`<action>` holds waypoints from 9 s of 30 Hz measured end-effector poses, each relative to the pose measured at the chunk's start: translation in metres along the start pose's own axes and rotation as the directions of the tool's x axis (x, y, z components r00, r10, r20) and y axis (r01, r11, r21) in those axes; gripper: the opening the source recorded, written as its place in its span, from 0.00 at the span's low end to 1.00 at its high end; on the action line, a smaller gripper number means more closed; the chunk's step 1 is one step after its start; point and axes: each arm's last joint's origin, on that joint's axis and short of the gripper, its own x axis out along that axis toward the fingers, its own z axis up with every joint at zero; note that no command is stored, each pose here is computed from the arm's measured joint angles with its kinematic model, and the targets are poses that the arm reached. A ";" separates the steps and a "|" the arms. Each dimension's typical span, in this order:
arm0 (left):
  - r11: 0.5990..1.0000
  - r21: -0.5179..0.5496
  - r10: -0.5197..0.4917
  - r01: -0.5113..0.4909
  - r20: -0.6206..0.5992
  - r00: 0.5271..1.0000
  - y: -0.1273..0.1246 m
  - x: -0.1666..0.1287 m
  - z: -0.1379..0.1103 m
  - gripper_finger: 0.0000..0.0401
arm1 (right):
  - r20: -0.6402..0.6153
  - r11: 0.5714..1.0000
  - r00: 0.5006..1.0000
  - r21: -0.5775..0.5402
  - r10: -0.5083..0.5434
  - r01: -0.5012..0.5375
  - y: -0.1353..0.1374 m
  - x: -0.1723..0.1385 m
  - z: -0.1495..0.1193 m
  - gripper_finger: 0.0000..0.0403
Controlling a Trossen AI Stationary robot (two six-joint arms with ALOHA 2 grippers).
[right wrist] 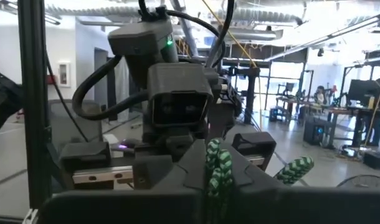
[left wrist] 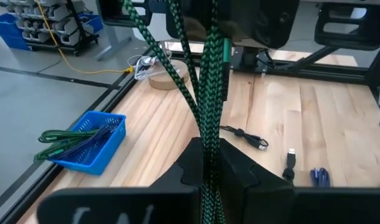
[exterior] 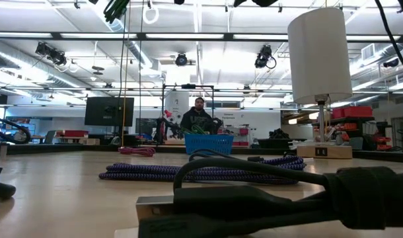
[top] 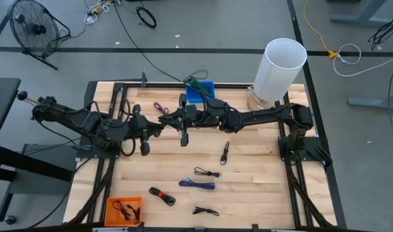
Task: Pick & Place USB Port
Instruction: Put the green charger cable into the blue basket, then put the red charger cable into the blue basket
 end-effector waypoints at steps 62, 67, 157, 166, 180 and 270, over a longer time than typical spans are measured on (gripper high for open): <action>0.991 0.034 -0.107 0.130 -0.379 0.919 -0.039 0.053 -0.043 0.38 | -0.606 0.727 0.426 -0.428 -0.672 0.537 -0.202 -0.108 -0.089 0.01; 0.992 0.037 -0.099 0.121 -0.376 0.922 -0.038 0.053 -0.043 0.38 | -0.617 0.726 0.414 -0.425 -0.669 0.541 -0.208 -0.110 -0.102 0.01; 0.934 0.324 0.333 -0.151 -0.636 0.696 0.098 0.124 -0.084 0.38 | -0.664 0.968 0.729 0.251 0.166 0.009 -0.058 -0.039 -0.129 0.45; 0.880 0.465 0.332 0.094 -0.746 0.578 0.105 0.159 -0.127 0.38 | -0.679 0.954 0.694 0.296 0.238 -0.038 -0.033 -0.040 -0.110 0.45; 0.783 0.557 0.360 0.276 -0.768 0.530 0.124 0.195 -0.160 0.38 | -0.709 0.955 0.663 0.296 0.241 -0.030 -0.015 -0.039 -0.111 0.45; 0.955 0.100 -0.290 0.279 0.131 0.948 0.054 0.012 0.005 0.12 | -0.096 0.999 0.995 0.028 0.042 -0.039 -0.022 -0.032 0.026 0.02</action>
